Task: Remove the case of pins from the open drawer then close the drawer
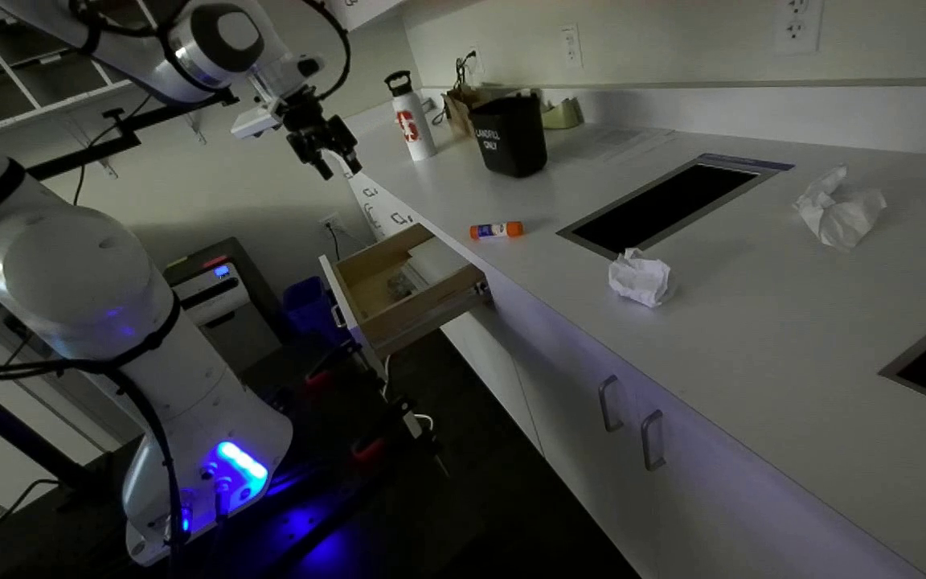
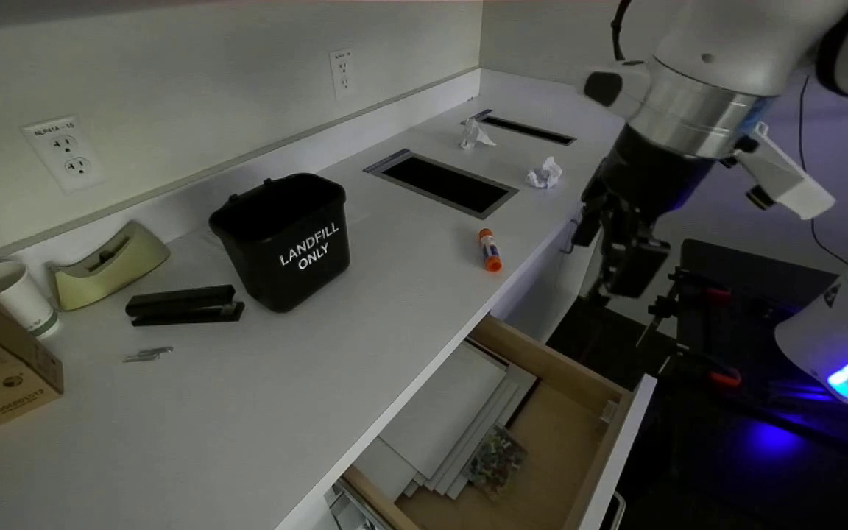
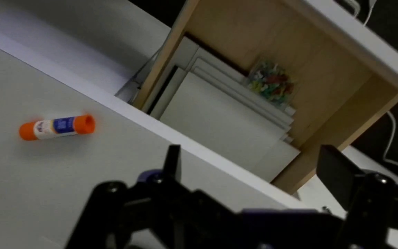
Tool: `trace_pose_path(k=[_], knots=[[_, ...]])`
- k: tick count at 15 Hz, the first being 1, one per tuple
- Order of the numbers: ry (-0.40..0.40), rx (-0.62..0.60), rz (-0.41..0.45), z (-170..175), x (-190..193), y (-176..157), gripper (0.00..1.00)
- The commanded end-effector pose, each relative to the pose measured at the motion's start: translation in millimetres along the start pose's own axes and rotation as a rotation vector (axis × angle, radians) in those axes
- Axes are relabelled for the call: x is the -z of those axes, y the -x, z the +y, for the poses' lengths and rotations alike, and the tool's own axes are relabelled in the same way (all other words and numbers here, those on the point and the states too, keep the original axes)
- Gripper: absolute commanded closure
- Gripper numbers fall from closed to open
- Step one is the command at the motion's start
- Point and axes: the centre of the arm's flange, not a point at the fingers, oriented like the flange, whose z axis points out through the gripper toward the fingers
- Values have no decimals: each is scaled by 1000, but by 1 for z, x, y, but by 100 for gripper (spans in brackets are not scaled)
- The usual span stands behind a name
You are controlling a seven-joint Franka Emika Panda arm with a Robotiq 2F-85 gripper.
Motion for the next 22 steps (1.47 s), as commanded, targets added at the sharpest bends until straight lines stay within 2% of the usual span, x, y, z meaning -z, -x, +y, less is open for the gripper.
trace_pose_path(k=[1, 3, 7, 8, 10, 16, 22], knots=[[-2, 56, -5, -14, -2, 7, 0], [-3, 73, -8, -22, -3, 11, 0], [-3, 57, -10, -15, -4, 8, 0], [49, 94, -23, -21, -11, 5, 0], [86, 248, -37, -40, -30, 7, 0], [149, 589, -72, -86, -98, 23, 0], [140, 930, 24, -108, -162, 19, 0]])
